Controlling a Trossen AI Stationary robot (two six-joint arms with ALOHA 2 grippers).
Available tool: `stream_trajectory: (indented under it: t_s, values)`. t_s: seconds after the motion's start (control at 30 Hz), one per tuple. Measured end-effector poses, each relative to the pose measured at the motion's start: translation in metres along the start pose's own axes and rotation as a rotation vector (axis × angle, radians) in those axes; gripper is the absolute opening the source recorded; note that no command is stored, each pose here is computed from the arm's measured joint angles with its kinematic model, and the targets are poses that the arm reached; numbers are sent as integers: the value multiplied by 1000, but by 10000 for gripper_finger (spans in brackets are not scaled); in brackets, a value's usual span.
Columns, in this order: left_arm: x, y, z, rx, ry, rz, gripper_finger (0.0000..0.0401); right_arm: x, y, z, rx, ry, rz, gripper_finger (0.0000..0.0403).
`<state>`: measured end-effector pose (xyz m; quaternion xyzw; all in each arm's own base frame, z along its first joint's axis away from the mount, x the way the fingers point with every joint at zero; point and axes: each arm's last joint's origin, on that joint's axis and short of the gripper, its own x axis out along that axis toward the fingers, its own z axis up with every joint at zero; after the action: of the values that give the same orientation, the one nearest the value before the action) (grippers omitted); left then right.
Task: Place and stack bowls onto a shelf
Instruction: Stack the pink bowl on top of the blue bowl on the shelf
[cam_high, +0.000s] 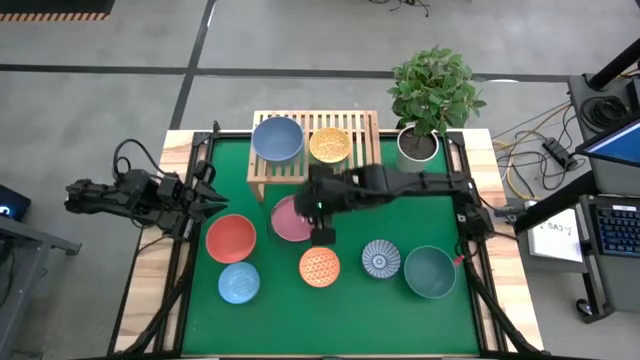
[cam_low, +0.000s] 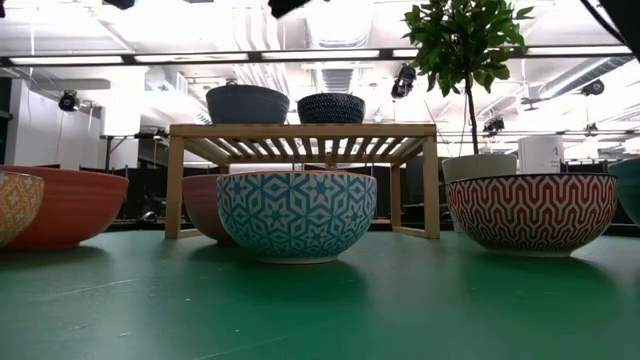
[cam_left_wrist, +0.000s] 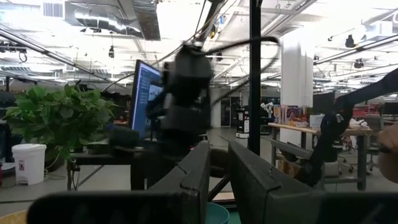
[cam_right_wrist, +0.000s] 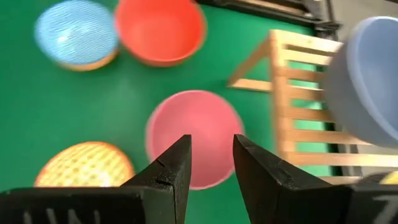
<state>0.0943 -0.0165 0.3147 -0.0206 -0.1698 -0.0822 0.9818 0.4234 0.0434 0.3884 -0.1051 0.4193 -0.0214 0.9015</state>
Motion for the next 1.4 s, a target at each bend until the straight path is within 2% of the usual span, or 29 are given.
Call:
stream_trajectory:
  t_s: [0.2, 0.43, 0.67, 0.93, 1.03, 1.2, 1.4]
  values:
    - [4, 0, -4, -10, 24, 5, 40, -13, 42, -2, -70, 0, 66, 108]
    - [16, 0, -14, -31, 91, 7, 40, -21, 67, -25, -71, 26, 44, 108]
    - [39, 0, -22, -63, 121, 9, 40, -34, 79, -71, -48, -96, 74, 102]
    - [78, 0, -36, -112, 258, 22, 40, -61, 75, -134, 3, -296, 104, 83]
    - [92, -1, -38, -147, 345, 35, 40, -70, 70, -155, 19, -355, 103, 77]
    - [112, -2, -42, -230, 592, 81, 40, -76, 63, -188, 19, -450, 103, 73]
    - [132, -15, -68, -242, 1001, 98, 40, -82, 57, -214, -13, -555, 89, 75]
